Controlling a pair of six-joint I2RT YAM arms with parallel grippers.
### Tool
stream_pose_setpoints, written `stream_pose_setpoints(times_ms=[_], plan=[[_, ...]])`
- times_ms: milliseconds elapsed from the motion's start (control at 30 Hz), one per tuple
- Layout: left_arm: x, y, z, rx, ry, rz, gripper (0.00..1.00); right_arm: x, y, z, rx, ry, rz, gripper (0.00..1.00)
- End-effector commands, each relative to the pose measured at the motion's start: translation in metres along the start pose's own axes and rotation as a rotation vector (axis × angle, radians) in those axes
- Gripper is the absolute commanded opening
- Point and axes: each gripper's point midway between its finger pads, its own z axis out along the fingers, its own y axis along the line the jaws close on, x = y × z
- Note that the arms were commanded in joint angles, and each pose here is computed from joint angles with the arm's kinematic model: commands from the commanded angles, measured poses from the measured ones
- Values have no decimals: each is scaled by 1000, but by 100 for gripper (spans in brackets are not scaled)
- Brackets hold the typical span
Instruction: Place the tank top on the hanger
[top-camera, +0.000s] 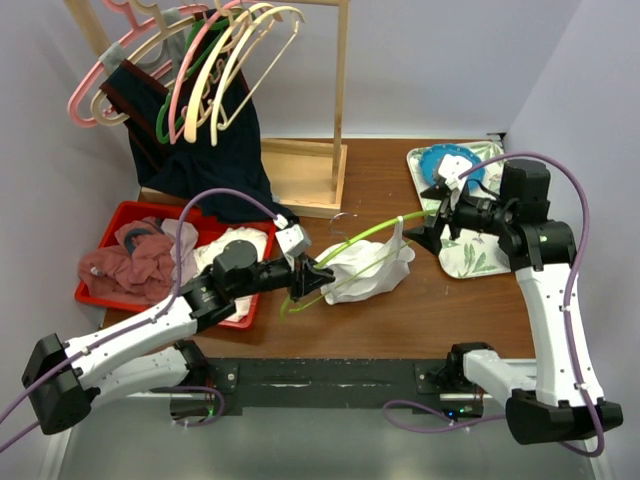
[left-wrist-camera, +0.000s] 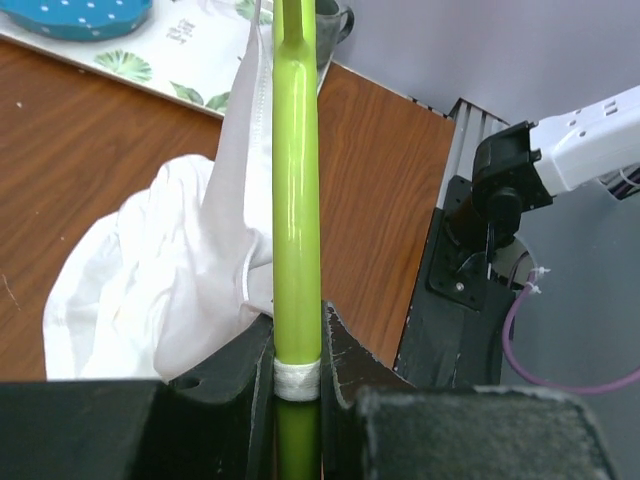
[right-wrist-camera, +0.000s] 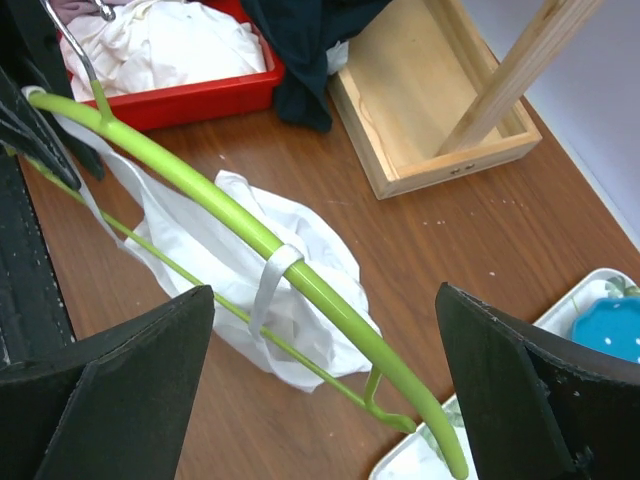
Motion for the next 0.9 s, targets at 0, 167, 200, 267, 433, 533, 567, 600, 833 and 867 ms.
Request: stream_pose_setpoints(times_ms=[0,167,200,267,433,533,567,600,833,867], plan=[[-40,-7,-9,-6,-63,72,0,-5,8,-12,-2,21,-44,98],[-46,12,-34,-190,-11,8,0,-21,9,-18,21,-15,-25,99],[-48,17,-40,-230,-7,-4,0,-28,3,-19,60,-33,22,99],[-59,30,-58,-354,-10,-13,0,-32,-15,-25,173,-21,74,99],[-113,45,-98,-548,-83,-13,0,-19,-37,-23,305,-16,189,99],[-156,48,-114,-631,-137,12,0,9,-44,-14,334,23,239,99],[-163,55,-112,-672,-130,18,0,17,-44,-11,336,32,254,98],[-174,58,-114,-695,-137,32,0,21,-47,-8,341,27,264,99],[-259,84,-114,-847,-198,54,0,92,-35,24,279,82,373,99],[-263,88,-112,-849,-197,51,0,97,-35,26,277,88,380,99]])
